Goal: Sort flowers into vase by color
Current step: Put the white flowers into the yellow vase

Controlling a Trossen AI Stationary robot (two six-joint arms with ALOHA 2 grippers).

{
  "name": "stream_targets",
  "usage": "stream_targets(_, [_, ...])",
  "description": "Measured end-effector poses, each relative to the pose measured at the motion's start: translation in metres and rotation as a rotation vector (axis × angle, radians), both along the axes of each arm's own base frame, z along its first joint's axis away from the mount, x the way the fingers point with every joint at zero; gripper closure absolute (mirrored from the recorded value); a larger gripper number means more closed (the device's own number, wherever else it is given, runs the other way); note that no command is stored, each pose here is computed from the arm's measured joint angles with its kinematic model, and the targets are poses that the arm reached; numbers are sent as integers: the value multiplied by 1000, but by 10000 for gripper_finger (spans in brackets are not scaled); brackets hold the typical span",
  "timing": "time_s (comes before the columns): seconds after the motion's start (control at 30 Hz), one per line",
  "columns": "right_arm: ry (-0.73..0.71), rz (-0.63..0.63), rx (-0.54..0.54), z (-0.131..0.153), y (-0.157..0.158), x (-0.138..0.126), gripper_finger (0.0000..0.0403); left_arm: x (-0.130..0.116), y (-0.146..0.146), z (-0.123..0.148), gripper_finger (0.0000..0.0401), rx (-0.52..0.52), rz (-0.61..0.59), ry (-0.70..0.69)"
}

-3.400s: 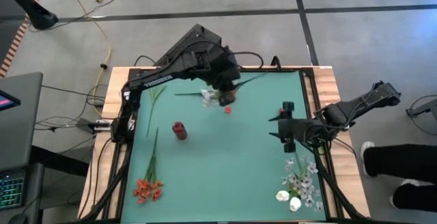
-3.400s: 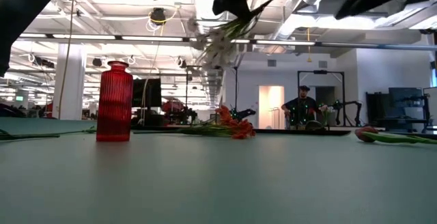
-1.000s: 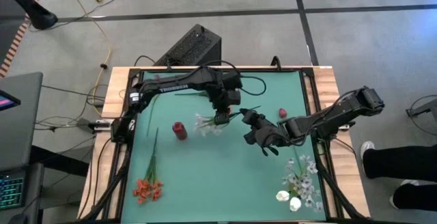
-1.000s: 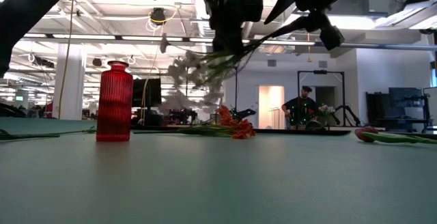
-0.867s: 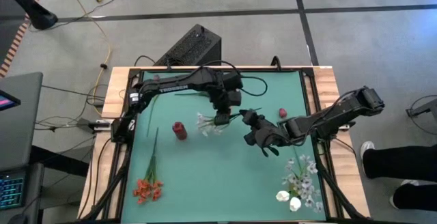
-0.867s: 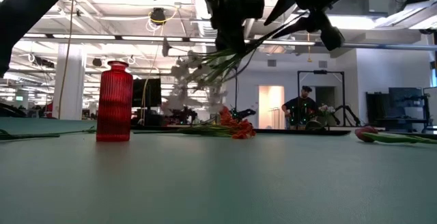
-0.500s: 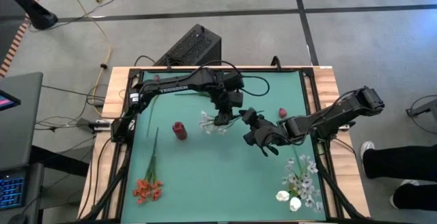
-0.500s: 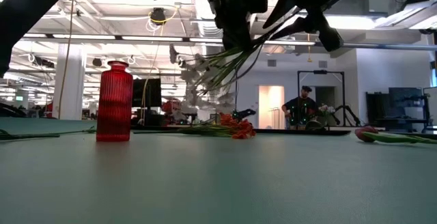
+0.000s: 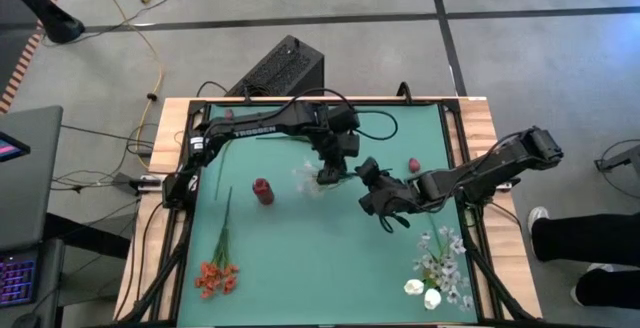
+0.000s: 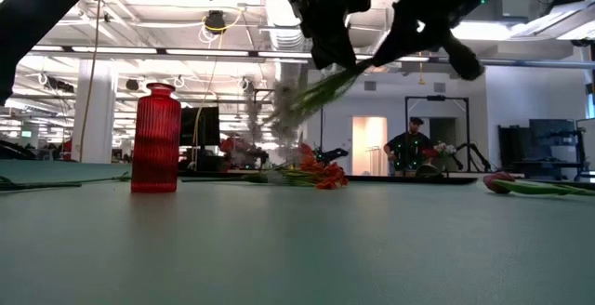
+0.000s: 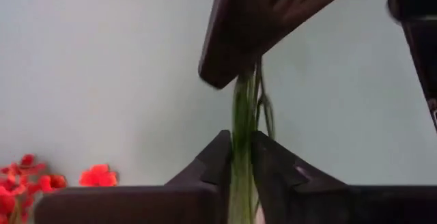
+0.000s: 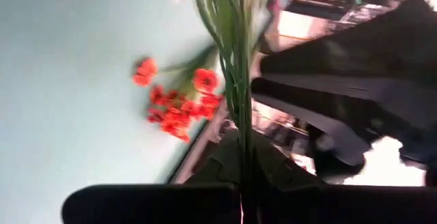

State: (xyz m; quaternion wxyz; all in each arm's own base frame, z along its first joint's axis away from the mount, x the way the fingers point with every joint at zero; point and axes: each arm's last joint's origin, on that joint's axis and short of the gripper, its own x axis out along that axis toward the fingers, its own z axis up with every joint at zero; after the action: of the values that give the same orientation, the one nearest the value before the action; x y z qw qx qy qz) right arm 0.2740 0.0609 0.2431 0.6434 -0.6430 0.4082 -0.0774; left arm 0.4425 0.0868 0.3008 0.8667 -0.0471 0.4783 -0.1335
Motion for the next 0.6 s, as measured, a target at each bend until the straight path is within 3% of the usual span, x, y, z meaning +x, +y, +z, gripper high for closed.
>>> stream_targets(0.17, [0,-4,103,5,-1,-13,373,-1,1,2,285,21,-13,1])
stream_targets(0.3, [-37,1,249,20,-5,-32,373,-6,5,26,235,66,-13,-45])
stream_targets(0.47, [-141,28,523,48,-12,-68,373,-12,11,65,204,107,-11,-169])
stream_targets(0.6, [-260,6,758,69,-20,-103,373,-15,9,76,201,144,-59,-249])
